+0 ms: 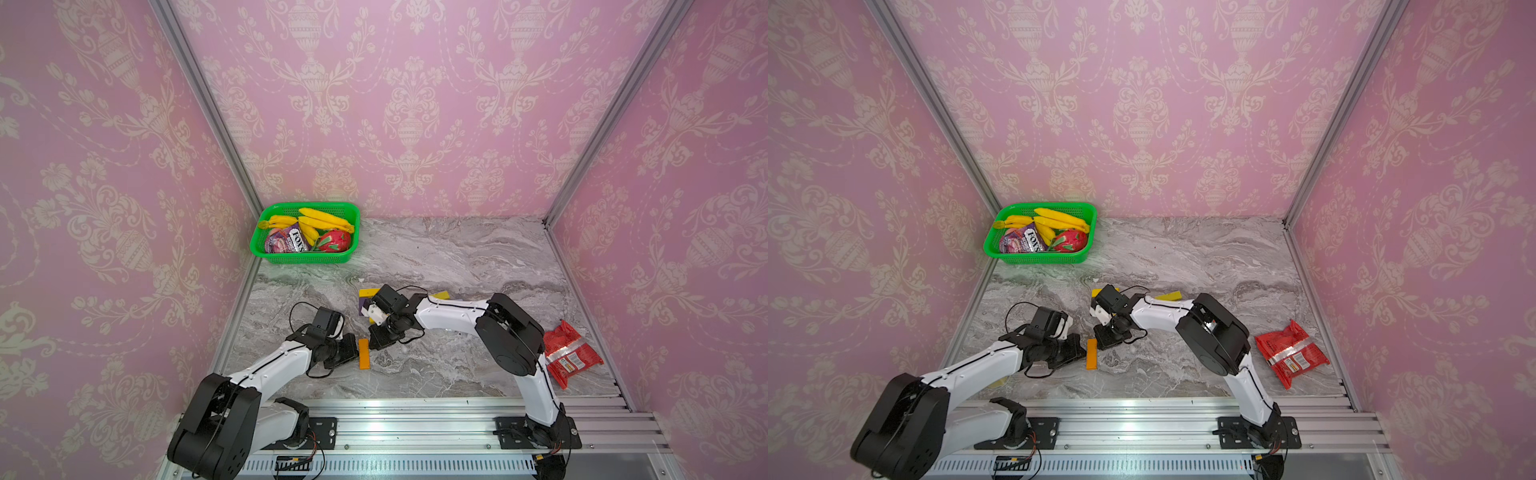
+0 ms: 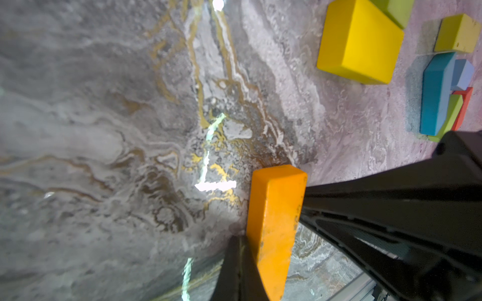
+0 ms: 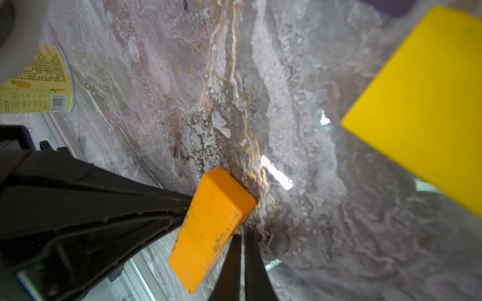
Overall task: Assemble the letter p with building blocks
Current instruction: Assemble the building block at the center of the board.
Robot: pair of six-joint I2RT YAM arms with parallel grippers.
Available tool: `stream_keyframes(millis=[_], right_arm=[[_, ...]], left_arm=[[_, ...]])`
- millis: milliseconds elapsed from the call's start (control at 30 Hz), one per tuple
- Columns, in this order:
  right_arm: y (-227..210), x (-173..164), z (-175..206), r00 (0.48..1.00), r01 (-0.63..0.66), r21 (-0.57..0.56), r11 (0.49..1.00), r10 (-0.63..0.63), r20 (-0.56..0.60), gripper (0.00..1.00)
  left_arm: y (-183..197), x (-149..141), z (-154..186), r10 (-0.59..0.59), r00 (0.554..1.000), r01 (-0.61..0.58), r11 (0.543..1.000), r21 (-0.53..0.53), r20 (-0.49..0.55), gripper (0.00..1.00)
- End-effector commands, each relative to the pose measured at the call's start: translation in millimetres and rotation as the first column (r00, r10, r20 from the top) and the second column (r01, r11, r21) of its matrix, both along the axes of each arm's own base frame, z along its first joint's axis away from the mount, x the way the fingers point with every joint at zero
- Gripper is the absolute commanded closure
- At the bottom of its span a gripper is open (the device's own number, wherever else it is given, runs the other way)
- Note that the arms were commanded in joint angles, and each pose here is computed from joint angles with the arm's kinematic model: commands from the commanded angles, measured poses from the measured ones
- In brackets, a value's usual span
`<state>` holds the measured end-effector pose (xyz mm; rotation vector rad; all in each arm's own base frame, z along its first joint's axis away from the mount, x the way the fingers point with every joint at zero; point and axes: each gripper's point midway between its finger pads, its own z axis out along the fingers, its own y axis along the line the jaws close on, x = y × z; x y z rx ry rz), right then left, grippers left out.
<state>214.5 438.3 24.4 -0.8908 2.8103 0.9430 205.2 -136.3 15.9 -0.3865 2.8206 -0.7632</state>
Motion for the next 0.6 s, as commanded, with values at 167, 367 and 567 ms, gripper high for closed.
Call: stream_keyframes(millis=[167, 367, 567], right_arm=[[-1.2, -1.3, -12.5, 1.0, 0.015, -0.039, 0.999, -0.016, -0.021, 0.9], [-1.4, 6.8, -14.5, 0.999, 0.041, -0.051, 0.998, -0.042, -0.016, 0.9], [1.0, 20.5, -12.0, 0.998, 0.064, -0.043, 0.997, -0.064, -0.007, 0.9]], left_arm=[[11.7, -4.0, -14.6, -0.002, 0.999, 0.007, 0.995, 0.102, -0.048, 1.0], [9.3, 7.4, -18.0, -0.003, 0.999, 0.008, 0.993, 0.114, -0.051, 1.0], [11.2, 20.0, -14.9, 0.014, 0.999, -0.009, 0.99, 0.139, -0.03, 1.0]])
